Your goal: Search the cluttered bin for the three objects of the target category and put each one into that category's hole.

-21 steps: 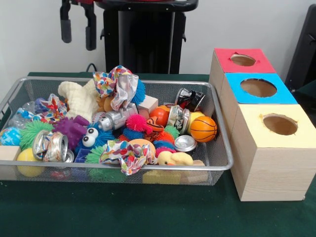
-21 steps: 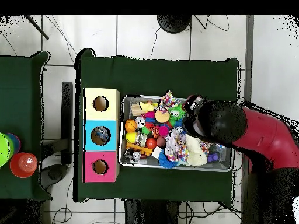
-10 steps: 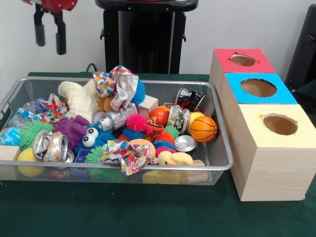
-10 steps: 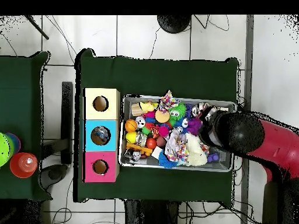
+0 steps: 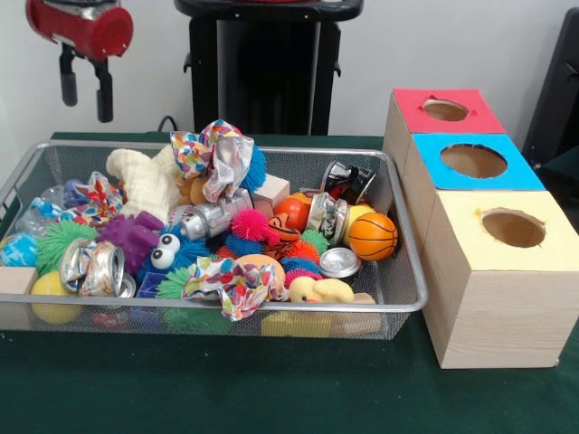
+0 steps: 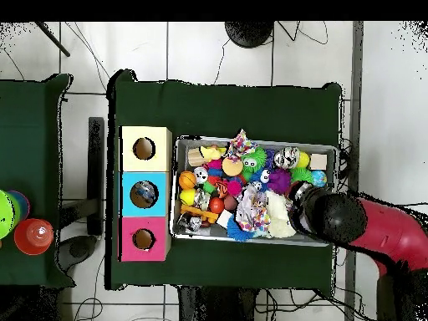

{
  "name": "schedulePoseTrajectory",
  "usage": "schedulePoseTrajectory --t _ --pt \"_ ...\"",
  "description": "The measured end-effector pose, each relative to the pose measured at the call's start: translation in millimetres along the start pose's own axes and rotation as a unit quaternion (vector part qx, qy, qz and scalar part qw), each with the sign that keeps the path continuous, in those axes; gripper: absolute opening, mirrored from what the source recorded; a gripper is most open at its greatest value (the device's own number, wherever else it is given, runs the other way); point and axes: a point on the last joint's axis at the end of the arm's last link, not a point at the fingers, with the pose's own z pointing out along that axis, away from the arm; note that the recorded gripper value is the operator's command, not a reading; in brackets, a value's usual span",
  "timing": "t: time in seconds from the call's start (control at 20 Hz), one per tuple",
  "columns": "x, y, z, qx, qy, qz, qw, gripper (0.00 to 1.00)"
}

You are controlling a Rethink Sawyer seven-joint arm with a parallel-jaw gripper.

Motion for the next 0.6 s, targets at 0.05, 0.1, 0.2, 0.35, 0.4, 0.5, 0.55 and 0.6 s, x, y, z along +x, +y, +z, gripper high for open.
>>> schedulePoseTrajectory --t 0.05,0.1,0.2,0.35,0.4,0.5,0.55,0.6 --pt "3.5 -0.6 2.3 0.001 0.001 -0.003 1.0000 1.00" --pt "12.2 -2.0 7.6 0.003 0.005 -0.010 0.9999 1.00" --pt "20.6 -3.0 12.8 0.005 0.008 -0.016 0.9998 1.00" --pt "37.2 -4.2 27.3 0.007 0.014 -0.033 0.9993 1.00" --pt "41.4 -4.3 31.2 0.008 0.015 -0.038 0.9991 1.00" --pt "49.2 -5.0 37.9 0.010 0.022 -0.046 0.9987 1.00" --pt "51.8 -5.4 40.1 0.011 0.024 -0.049 0.9985 1.00" --pt "56.2 -5.9 43.6 0.012 0.028 -0.053 0.9981 1.00"
